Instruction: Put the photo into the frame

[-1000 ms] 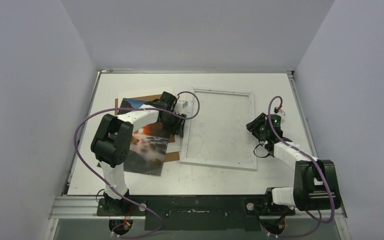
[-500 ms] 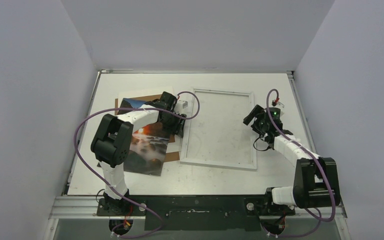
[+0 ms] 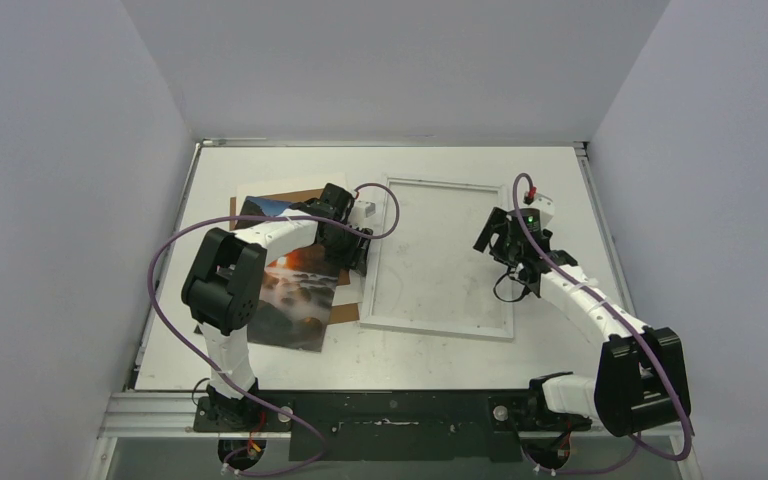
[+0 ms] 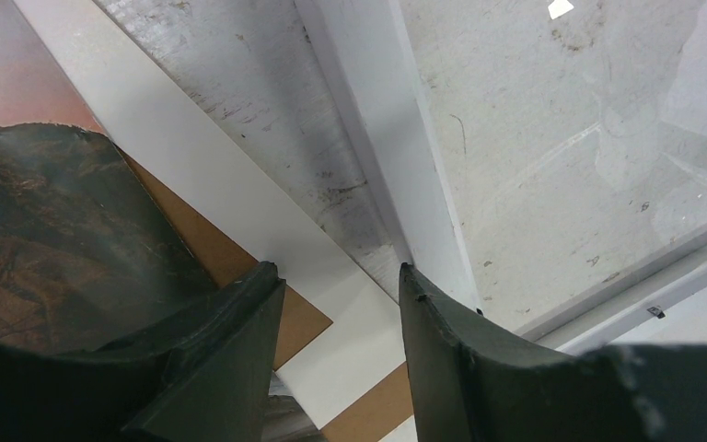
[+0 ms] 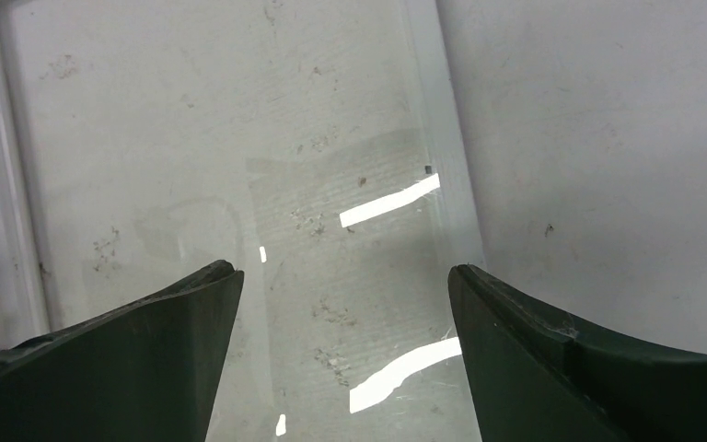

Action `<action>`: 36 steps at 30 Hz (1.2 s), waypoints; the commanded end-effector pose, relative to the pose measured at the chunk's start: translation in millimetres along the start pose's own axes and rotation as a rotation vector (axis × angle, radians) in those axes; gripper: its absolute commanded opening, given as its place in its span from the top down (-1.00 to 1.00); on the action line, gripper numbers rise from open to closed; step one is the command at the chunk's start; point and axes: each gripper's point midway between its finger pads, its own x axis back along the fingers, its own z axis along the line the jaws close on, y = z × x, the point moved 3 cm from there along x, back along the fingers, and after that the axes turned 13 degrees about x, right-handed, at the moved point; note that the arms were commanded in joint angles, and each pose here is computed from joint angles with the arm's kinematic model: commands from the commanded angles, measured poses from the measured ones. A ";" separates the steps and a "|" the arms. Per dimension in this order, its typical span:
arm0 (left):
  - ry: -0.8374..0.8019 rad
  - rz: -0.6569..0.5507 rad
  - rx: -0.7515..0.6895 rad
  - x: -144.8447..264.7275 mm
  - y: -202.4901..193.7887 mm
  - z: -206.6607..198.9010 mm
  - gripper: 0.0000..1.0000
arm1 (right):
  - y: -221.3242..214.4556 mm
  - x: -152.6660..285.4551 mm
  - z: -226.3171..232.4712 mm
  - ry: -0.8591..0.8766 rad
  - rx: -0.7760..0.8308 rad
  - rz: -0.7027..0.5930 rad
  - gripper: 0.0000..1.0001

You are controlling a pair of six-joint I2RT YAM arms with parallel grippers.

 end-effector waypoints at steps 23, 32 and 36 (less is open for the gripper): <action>-0.043 -0.044 -0.012 11.1 13.7 -12.8 0.05 | -56.8 -6.3 -8.8 -0.006 -0.019 0.124 -0.75; -0.050 -0.043 -0.011 8.5 12.4 -12.6 0.05 | -62.2 -6.7 -6.5 0.011 -0.030 0.133 -0.75; -0.050 -0.045 -0.011 7.5 13.0 -12.0 0.06 | -61.2 -6.2 -2.9 0.021 -0.028 0.130 -0.74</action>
